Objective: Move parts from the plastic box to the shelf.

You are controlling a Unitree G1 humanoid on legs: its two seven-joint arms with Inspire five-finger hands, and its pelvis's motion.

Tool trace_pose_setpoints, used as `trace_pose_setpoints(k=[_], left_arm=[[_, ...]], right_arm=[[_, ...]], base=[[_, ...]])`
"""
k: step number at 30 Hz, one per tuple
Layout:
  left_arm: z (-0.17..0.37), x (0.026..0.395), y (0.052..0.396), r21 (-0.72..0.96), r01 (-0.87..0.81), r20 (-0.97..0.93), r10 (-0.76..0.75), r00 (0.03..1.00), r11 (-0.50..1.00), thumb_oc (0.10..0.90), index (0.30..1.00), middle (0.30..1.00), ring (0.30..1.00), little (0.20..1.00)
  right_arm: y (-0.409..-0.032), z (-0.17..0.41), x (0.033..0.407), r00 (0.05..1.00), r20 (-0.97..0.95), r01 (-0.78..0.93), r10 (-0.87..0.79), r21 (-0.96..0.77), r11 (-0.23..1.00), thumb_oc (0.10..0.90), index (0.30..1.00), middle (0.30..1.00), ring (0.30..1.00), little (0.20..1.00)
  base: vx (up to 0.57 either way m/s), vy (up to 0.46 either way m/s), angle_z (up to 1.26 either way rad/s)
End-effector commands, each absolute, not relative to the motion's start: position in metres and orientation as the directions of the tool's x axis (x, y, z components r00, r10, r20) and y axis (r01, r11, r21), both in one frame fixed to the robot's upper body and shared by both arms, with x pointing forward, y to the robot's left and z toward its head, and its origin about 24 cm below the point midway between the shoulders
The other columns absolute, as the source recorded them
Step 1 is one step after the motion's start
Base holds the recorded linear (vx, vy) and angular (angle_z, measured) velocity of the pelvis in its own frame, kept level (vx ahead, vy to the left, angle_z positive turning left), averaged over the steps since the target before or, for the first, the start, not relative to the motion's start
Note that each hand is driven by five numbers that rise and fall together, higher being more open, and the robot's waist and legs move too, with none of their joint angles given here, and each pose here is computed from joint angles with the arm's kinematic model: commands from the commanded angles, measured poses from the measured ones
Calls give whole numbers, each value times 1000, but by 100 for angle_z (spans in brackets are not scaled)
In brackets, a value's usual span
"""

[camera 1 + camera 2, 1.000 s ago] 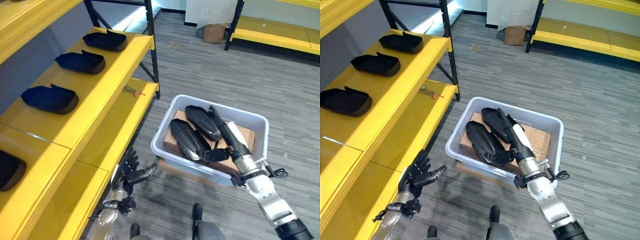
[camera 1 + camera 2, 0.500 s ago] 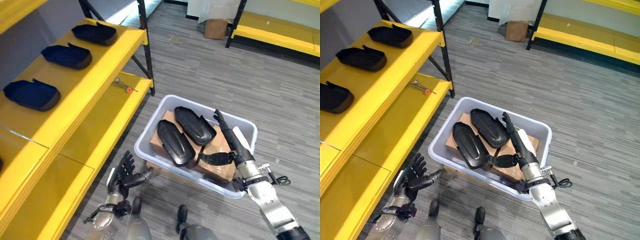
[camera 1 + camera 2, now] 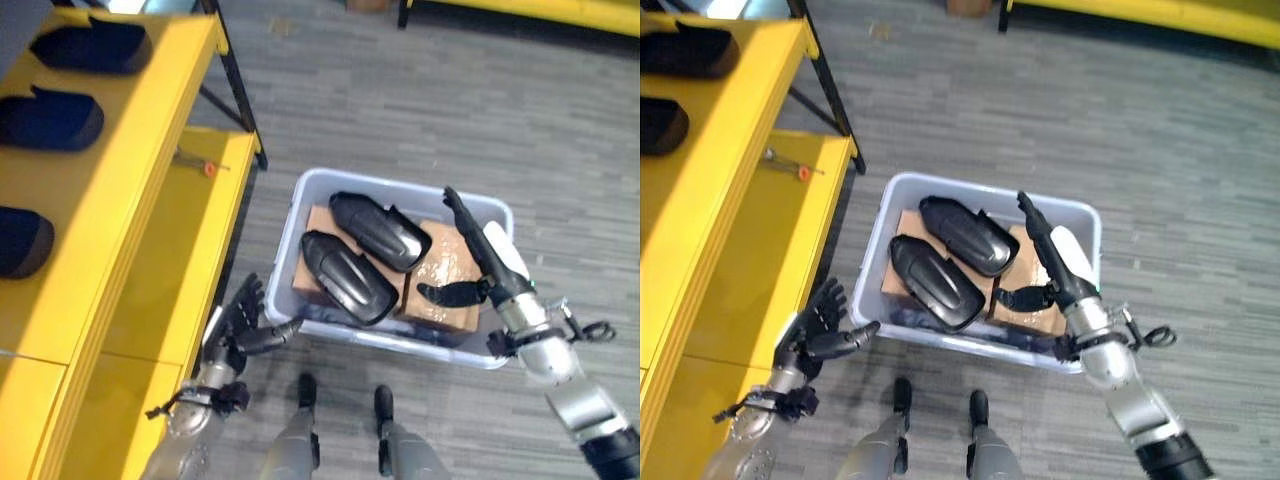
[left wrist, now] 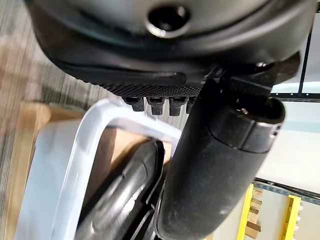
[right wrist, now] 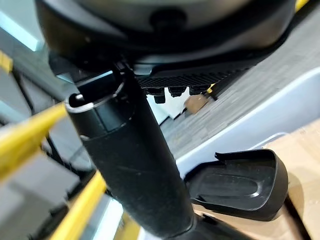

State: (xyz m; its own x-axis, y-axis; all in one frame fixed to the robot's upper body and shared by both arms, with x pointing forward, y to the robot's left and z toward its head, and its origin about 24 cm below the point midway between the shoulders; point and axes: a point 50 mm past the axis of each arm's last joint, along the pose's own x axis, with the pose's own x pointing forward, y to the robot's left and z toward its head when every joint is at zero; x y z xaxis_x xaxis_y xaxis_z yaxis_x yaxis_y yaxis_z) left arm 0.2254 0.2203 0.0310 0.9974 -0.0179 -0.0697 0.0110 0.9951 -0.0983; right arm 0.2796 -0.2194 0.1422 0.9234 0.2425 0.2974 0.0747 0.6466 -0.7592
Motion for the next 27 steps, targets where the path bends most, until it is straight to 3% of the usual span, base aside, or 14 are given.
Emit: trace_pose_setpoints(k=[1, 4, 7, 9, 11, 15, 22, 27], left_arm=[[62, 225, 214, -100, 88, 101, -77, 992, 991, 900, 1000, 1000, 1000, 1000], [66, 229, 211, -93, 106, 121, -95, 988, 990, 900, 1000, 1000, 1000, 1000], [65, 230, 209, -99, 106, 119, -94, 988, 989, 900, 1000, 1000, 1000, 1000], [66, 233, 208, -98, 106, 123, -93, 988, 990, 900, 1000, 1000, 1000, 1000], [71, 240, 205, -83, 111, 147, -98, 984, 990, 900, 1000, 1000, 1000, 1000], [75, 245, 202, -86, 105, 167, -90, 982, 991, 900, 1000, 1000, 1000, 1000], [80, 252, 197, -84, 102, 194, -84, 977, 991, 900, 1000, 1000, 1000, 1000], [86, 255, 195, -99, 86, 222, -62, 973, 991, 900, 1000, 1000, 1000, 1000]], right_arm=[[-226, 213, 293, 818, 472, 299, 328, -837, 458, 900, 1000, 1000, 1000, 1000], [-241, 230, 301, 843, 420, 339, 337, -900, 275, 900, 1000, 1000, 1000, 1000], [-249, 237, 306, 859, 399, 348, 321, -915, 205, 900, 1000, 1000, 1000, 1000], [-255, 244, 313, 877, 364, 351, 315, -931, 100, 900, 1000, 1000, 1000, 1000], [-270, 257, 324, 909, 319, 351, 269, -933, -80, 900, 1000, 1000, 1000, 1000], [-271, 268, 333, 924, 276, 341, 267, -909, -240, 900, 1000, 1000, 1000, 1000], [-261, 279, 343, 931, 216, 333, 295, -835, -438, 900, 1000, 1000, 1000, 1000], [-244, 295, 345, 892, 274, 430, 361, -761, -485, 900, 1000, 1000, 1000, 1000]], base=[[-126, 10, -10], [-72, -22, -2], [-31, -26, -2], [-54, -75, -2], [-71, -112, -4], [-33, -77, -1], [-17, -87, 5], [-4, -75, 9]])
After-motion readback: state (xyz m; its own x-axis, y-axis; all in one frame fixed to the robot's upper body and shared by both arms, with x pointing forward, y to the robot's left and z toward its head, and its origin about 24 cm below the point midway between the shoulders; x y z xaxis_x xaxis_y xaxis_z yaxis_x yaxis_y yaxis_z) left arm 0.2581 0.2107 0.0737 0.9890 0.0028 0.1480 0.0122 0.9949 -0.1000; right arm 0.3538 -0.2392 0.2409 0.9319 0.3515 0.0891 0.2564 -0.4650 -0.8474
